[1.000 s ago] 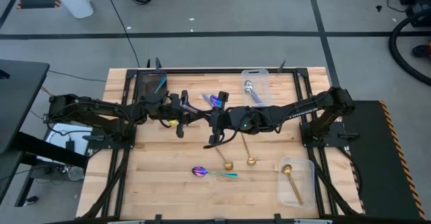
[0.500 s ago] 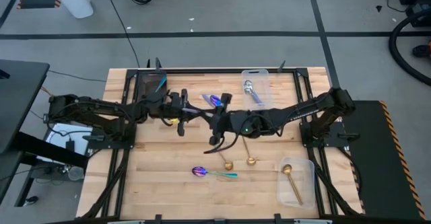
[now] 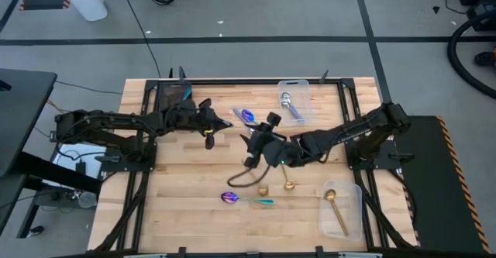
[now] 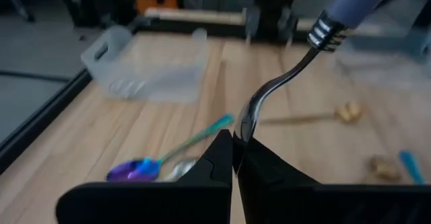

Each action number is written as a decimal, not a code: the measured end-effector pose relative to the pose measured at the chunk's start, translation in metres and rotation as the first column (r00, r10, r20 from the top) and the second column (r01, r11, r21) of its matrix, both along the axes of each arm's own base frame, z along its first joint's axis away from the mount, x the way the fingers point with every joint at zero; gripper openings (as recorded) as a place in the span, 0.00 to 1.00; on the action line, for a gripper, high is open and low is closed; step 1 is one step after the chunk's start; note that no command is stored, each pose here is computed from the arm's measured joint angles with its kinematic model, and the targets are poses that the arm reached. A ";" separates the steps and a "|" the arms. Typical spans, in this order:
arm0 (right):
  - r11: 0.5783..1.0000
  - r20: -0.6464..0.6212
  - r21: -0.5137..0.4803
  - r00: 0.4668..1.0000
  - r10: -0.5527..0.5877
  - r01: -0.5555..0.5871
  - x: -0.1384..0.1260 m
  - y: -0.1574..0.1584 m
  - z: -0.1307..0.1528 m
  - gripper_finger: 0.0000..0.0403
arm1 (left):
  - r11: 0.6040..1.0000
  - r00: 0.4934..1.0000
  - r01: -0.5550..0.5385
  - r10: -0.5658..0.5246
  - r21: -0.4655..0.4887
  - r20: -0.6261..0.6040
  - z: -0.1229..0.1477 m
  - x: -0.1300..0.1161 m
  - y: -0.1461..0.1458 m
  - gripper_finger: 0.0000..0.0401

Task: Sort silverware by color (type)
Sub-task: Put the purple spoon into the top transparent bin, then put the gold spoon into the bottom transparent bin

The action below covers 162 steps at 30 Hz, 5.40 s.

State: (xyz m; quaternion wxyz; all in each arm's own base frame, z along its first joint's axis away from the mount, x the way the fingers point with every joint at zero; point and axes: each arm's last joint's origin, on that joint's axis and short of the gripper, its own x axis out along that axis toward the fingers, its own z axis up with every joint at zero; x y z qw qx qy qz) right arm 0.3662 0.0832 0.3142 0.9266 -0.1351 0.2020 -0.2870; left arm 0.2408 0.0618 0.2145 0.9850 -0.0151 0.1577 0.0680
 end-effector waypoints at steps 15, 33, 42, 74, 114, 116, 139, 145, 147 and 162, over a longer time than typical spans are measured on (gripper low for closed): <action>0.991 -0.028 0.103 0.996 0.084 -0.081 0.007 -0.033 0.008 0.55 | 0.984 0.965 -0.073 0.112 0.165 -0.239 0.026 0.015 -0.001 0.03; 0.975 0.007 0.106 0.980 0.197 -0.197 0.015 -0.047 0.014 0.29 | 0.979 0.962 -0.042 0.094 0.199 -0.256 0.028 0.019 -0.006 0.03; 0.971 -0.007 0.119 0.978 0.209 -0.207 0.015 -0.050 0.012 0.09 | 0.976 0.960 -0.028 0.087 0.216 -0.267 0.027 0.019 -0.006 0.07; 0.978 -0.609 -0.121 0.765 -0.210 0.172 -0.031 -0.108 -0.032 0.11 | 0.987 0.957 0.052 -0.005 0.153 -0.290 0.013 0.016 -0.023 0.43; 0.972 -0.772 -0.045 0.610 -0.179 0.229 -0.086 -0.231 -0.124 0.11 | 0.990 0.959 0.100 -0.069 0.102 -0.275 -0.015 0.008 -0.042 0.43; 0.973 -0.773 -0.043 0.610 -0.177 0.228 -0.086 -0.231 -0.124 0.11 | 0.991 0.959 0.096 -0.067 0.095 -0.274 -0.015 0.008 -0.042 0.43; 0.965 -0.743 0.018 0.650 -0.161 0.260 -0.084 -0.226 -0.125 0.37 | 0.991 0.958 0.097 -0.067 0.093 -0.280 -0.016 0.008 -0.042 0.43; 0.968 -0.749 0.026 0.646 -0.146 0.249 -0.085 -0.218 -0.123 0.39 | 0.991 0.958 0.097 -0.067 0.095 -0.281 -0.016 0.008 -0.042 0.43; 0.967 -0.748 0.030 0.648 -0.146 0.252 -0.086 -0.217 -0.120 0.38 | 0.991 0.957 0.097 -0.067 0.095 -0.281 -0.016 0.008 -0.042 0.43; 0.939 -0.644 0.123 0.746 -0.170 0.320 -0.106 -0.191 -0.080 0.38 | 0.990 0.957 0.098 -0.067 0.097 -0.283 -0.016 0.008 -0.042 0.43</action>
